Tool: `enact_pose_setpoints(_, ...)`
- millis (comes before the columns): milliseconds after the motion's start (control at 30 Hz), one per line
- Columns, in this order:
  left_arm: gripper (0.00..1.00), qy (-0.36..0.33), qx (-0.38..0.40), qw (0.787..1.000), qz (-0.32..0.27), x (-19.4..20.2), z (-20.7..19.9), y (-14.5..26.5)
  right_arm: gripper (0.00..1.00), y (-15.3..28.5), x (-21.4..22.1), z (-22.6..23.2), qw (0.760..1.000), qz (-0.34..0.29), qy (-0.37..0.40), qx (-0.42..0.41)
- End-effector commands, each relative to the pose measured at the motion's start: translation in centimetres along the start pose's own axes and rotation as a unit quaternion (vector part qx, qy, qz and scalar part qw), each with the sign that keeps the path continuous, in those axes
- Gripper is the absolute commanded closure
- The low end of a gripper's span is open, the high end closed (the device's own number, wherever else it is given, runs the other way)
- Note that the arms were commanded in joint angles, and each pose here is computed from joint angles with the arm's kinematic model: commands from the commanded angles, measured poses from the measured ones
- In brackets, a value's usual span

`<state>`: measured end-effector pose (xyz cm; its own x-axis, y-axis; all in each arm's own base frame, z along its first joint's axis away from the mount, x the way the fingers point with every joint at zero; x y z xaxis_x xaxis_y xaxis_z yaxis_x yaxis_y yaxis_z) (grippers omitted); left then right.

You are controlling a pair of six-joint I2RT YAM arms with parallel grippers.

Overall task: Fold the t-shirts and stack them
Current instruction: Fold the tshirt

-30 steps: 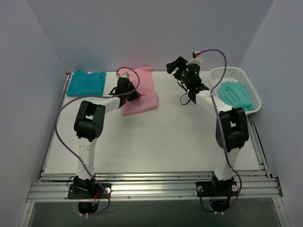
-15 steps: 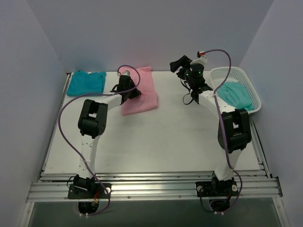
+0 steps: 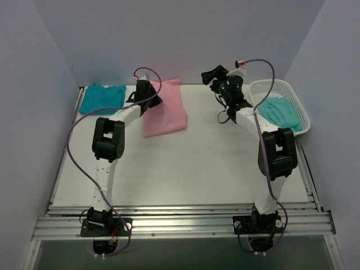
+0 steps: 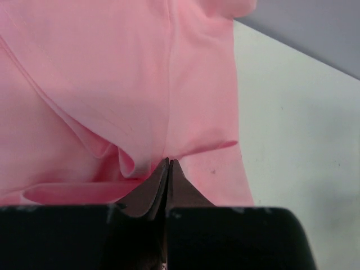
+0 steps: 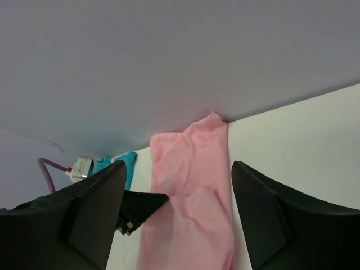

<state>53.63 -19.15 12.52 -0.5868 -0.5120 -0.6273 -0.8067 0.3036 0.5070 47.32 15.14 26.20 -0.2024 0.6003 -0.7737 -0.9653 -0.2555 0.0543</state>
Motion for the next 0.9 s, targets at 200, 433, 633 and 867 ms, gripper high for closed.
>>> enact_pose_setpoints(200, 0.98, 0.009, -0.007, 1.0, 0.001, -2.3, 2.5, -2.3, 0.29, -1.6, -1.5, -1.0, 0.999, -0.03, -0.02, -0.03)
enact_pose_setpoints(433, 0.98, 0.001, 0.001, 1.0, -0.01, -3.8, 2.4, -2.7, 0.29, -1.9, -0.9, -1.9, 0.999, -0.024, -0.028, -0.03)
enact_pose_setpoints(633, 0.86, -0.011, 0.02, 0.998, -0.055, -7.1, 2.6, -2.5, 0.29, -1.5, -0.7, -1.9, 0.999, -0.024, -0.033, -0.036)
enact_pose_setpoints(867, 0.06, -0.033, 0.064, 0.992, -0.102, -11.9, 0.3, 0.0, 0.16, -1.0, -0.9, -0.7, 0.999, -0.011, -0.023, -0.047)
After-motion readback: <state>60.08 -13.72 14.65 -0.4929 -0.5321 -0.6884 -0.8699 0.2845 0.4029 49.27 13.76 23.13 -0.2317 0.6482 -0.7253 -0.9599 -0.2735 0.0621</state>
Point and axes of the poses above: each gripper's point midway between its finger pads, its own y axis back along the fingers, its own z axis along the line the jaws close on, x = y × z, the point moved 10 cm from there along y, back along the fingers, and after that the axes turned 3 degrees about y, right-handed, at the moved point
